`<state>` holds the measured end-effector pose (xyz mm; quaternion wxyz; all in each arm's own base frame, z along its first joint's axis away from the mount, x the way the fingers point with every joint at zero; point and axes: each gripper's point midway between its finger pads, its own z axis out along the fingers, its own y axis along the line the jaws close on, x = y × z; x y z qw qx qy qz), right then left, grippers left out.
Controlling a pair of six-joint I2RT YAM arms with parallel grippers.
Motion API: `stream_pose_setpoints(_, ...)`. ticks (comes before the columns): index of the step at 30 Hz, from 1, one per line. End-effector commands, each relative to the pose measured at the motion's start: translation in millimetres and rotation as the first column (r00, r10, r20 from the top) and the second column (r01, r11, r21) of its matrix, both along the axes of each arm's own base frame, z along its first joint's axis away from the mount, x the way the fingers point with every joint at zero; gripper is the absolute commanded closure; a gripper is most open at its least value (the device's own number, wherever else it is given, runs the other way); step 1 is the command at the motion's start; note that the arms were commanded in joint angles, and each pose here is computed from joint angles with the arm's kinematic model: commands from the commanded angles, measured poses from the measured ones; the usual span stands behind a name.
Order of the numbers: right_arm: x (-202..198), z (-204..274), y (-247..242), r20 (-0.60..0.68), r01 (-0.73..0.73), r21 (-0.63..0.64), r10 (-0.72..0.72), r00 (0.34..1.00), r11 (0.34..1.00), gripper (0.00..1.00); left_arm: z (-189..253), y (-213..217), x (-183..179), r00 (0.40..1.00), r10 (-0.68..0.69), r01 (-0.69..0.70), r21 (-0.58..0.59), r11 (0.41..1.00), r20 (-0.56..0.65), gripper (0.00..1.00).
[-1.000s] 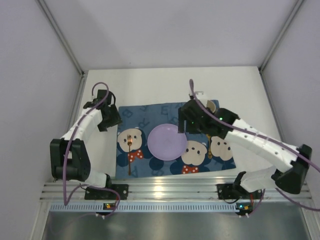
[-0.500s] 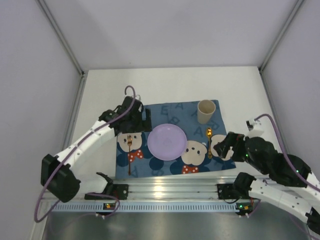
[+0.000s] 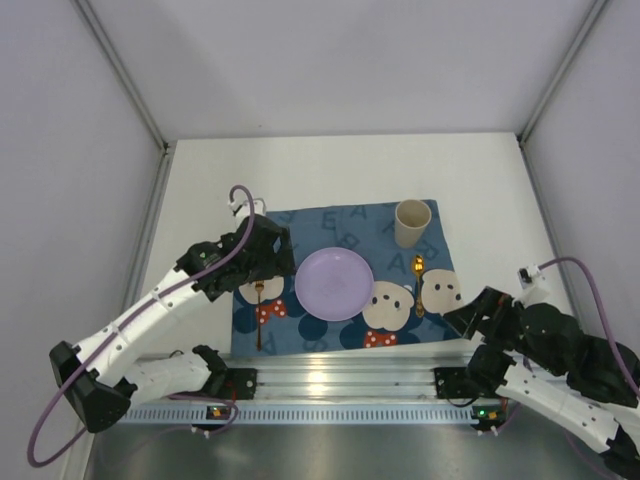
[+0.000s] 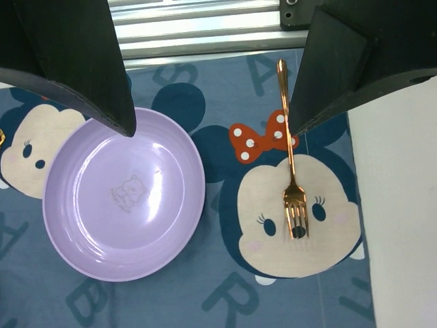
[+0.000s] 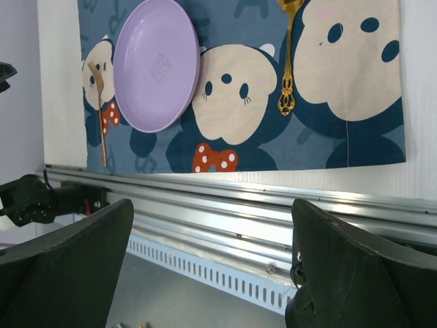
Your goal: Set the dinner table for one person
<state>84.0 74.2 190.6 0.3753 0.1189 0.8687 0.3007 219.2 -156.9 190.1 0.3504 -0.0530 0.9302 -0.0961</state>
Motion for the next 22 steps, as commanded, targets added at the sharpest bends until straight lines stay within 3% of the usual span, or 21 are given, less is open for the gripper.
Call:
stream_pose_setpoints(1,-3.0,11.7,-3.8,0.013,-0.018,-0.013,0.019,1.0,1.0,0.0,12.6,13.5,0.3,0.997,0.073,-0.073,0.012,0.997,0.033,0.02)
stream_pose_setpoints(16,8.5,48.2,-13.5,0.197,-0.01,0.023,0.005,0.98,1.0,0.0,32.6,29.7,-3.4,0.984,0.147,-0.144,-0.037,0.989,0.101,0.02)
stream_pose_setpoints(22,9.5,41.4,-6.4,0.178,-0.035,-0.009,0.036,0.983,0.999,0.0,41.4,38.6,-4.4,0.978,0.165,-0.164,-0.024,0.986,0.125,0.02)
